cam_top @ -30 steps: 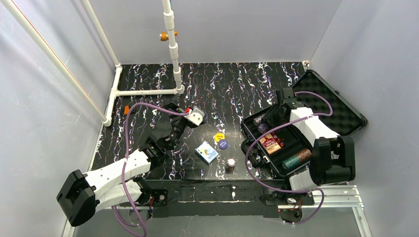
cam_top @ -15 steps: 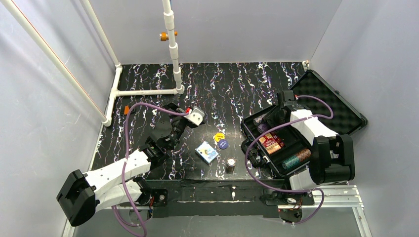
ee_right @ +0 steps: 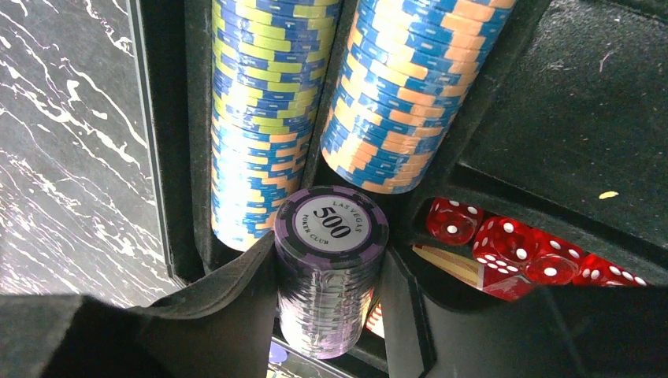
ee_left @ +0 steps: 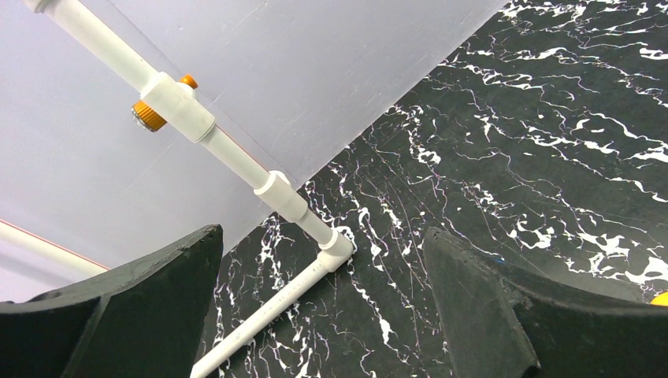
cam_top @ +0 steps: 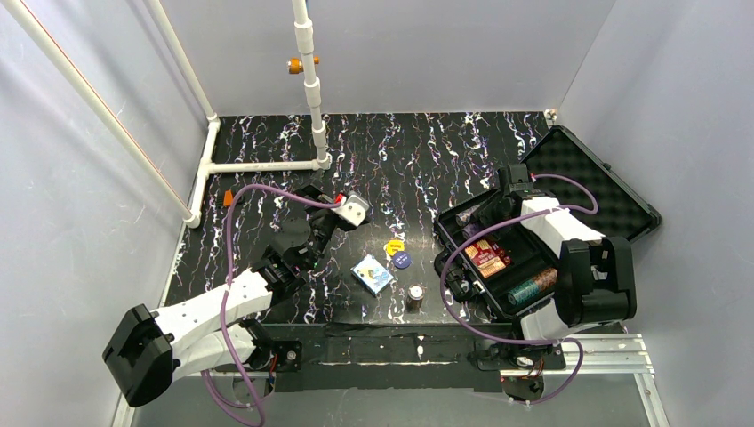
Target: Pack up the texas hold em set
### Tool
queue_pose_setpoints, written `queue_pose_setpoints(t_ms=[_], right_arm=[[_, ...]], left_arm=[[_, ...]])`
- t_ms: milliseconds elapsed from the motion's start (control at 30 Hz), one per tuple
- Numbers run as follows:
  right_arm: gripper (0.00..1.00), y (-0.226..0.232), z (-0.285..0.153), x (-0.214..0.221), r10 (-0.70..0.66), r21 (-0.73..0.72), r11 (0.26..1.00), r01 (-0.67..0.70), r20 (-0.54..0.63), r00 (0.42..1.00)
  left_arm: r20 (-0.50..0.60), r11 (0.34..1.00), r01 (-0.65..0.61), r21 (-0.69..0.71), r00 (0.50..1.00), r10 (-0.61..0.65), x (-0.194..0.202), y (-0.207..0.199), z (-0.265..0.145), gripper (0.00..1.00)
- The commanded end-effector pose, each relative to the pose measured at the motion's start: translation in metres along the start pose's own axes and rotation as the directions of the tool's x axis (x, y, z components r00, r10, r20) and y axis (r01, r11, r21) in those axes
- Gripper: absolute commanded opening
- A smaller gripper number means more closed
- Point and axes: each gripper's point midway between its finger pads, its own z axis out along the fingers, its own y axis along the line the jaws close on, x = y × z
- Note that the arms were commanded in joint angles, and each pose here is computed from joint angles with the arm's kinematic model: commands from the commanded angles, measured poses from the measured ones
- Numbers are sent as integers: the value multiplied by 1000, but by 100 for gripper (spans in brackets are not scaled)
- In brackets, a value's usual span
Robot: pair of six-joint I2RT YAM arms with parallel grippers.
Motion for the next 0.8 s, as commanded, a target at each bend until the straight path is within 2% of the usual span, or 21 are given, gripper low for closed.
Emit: queue_pose_setpoints(t_ms=[0,767], right_arm=[[1,10,3,-6,22,-44,999,-22,6,1000],[3,-11,15,-8,48,11,999,-49,26,998]], left_arm=[[39,998,37,-48,999,-35,-16,16,4,98],[41,998,36,-46,999,-34,-17,16,4,98]])
